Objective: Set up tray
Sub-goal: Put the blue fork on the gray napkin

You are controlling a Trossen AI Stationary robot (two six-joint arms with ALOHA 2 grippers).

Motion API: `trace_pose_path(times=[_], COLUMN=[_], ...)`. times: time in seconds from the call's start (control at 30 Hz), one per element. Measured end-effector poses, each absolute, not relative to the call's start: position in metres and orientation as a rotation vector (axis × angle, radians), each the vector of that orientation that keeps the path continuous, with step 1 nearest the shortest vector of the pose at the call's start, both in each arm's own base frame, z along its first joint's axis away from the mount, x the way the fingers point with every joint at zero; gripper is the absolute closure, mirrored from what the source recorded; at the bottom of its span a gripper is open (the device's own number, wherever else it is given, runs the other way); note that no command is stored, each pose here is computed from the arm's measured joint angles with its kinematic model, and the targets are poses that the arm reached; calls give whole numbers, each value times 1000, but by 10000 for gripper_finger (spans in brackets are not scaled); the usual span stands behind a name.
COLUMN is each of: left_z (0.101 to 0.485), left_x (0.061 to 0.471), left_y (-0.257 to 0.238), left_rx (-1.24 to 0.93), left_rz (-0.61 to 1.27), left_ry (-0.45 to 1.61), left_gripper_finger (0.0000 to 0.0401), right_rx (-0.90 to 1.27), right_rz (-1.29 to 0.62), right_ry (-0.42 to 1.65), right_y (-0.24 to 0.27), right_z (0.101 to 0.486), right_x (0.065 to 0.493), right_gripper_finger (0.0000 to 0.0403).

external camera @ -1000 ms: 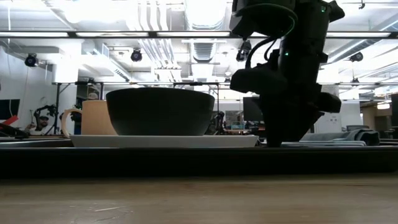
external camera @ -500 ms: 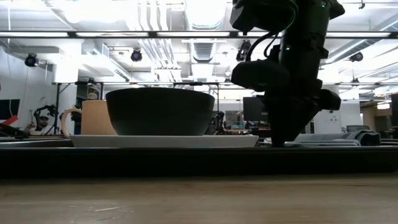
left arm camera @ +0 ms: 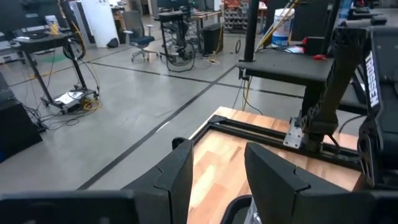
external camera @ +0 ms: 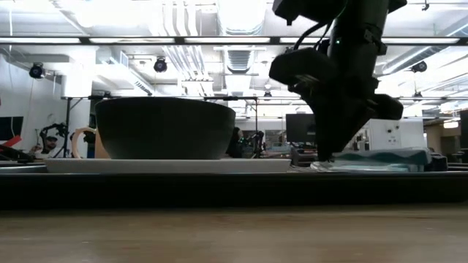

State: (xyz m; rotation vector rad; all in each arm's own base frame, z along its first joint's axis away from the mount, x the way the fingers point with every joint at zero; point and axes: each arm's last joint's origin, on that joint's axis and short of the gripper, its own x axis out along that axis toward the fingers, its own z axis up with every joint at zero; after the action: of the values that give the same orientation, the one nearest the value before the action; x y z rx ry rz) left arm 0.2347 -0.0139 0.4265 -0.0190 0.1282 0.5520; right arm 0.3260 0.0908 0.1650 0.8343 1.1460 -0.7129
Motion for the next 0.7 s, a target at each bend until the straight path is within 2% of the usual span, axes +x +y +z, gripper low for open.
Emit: trace_pose_path(times=[0.27,0.47,0.7], left_z=[426,427,426], left_x=[235,234,234], left_y=[-14,-14,-14], left_rx=[-17,-18,-16], left_rz=[550,550,551], left_ry=[133,131,135], left_gripper_finger=[275,275,275], right_rx=[981,1110,1128], right_rz=[-811,-754,-717], right_ry=[1071,951,814], right_y=[90,91,82], right_z=[162,164,190], right_x=[324,320,287], right_gripper_finger=[390,391,392])
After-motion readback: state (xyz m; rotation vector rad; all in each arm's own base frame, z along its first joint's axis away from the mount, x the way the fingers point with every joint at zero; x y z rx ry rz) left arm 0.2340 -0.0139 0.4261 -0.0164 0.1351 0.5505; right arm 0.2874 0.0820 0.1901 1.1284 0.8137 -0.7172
